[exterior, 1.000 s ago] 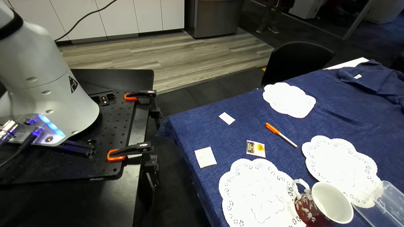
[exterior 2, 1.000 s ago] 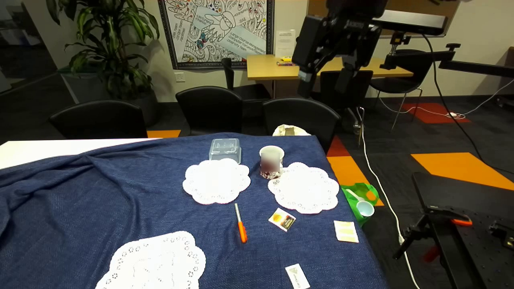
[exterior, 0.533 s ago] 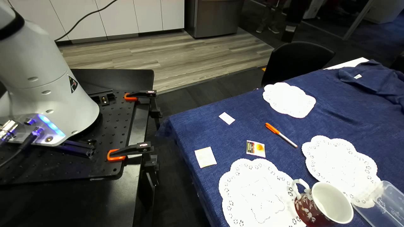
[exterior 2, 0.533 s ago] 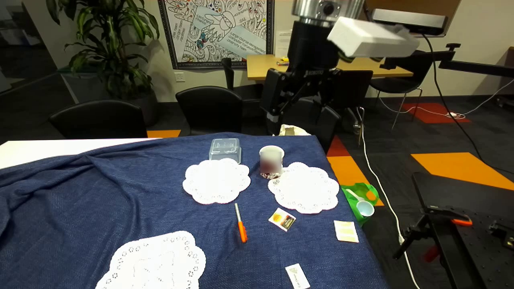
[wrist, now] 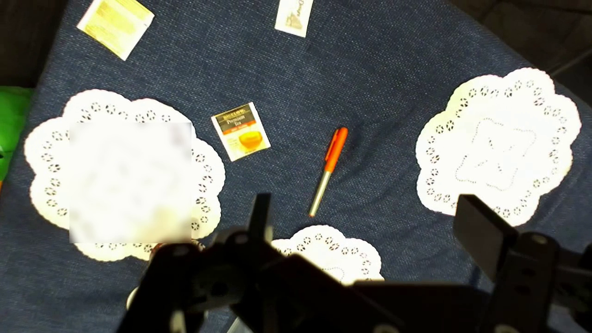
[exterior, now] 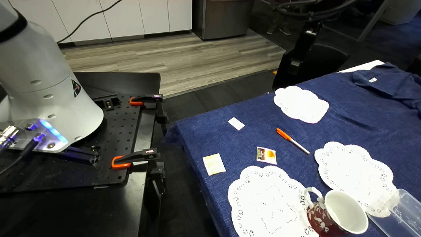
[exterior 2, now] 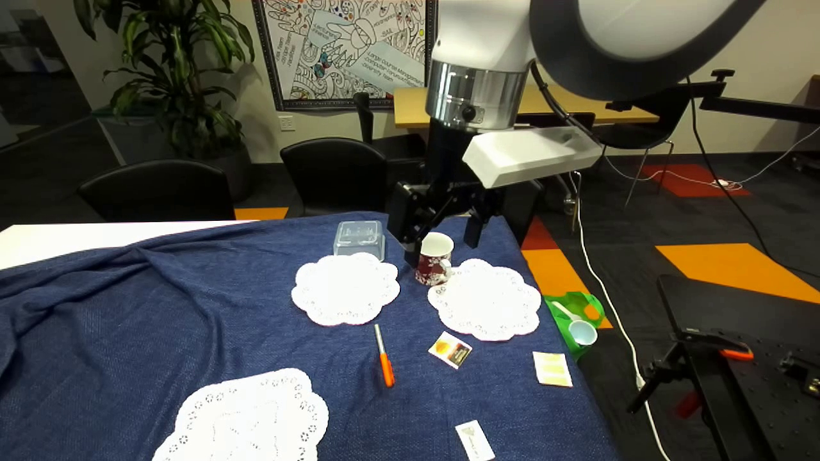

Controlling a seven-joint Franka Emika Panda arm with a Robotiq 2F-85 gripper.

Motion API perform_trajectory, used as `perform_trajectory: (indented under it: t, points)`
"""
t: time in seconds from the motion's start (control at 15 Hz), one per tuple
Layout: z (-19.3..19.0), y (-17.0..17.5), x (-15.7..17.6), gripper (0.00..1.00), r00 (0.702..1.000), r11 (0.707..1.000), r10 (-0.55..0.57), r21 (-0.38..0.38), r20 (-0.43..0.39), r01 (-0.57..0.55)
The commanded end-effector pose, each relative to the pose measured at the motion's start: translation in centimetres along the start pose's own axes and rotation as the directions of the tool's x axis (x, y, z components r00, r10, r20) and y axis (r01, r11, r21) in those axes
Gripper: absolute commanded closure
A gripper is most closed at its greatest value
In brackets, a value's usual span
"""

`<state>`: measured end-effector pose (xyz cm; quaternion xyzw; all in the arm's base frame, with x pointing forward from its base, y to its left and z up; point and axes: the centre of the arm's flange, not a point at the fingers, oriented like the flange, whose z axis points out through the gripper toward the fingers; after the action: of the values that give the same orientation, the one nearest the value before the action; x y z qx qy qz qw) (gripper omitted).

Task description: Put the marker into the mug.

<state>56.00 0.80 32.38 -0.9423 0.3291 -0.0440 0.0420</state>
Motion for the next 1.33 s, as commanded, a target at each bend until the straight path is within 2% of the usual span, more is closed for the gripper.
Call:
perform_trajectory:
  t: [0.0, 0.47, 0.73, 1.07, 1.27]
  points:
    - [0.3, 0.0, 0.0, 0.0, 1.0, 1.0, 0.0, -0.004, 0.004, 0.0]
    - [0.2, 0.0, 0.0, 0.0, 1.0, 1.0, 0.019, -0.004, -0.003, -0.019]
    - [2.9, 0.4, 1.3, 0.0, 0.999, 0.999, 0.051, 0.002, 0.007, -0.051]
    - [6.6, 0.2, 3.2, 0.0, 0.993, 0.989, 0.121, 0.084, -0.015, -0.12]
    - [8.8, -0.1, 4.2, 0.0, 0.985, 0.979, 0.175, 0.106, -0.001, -0.174]
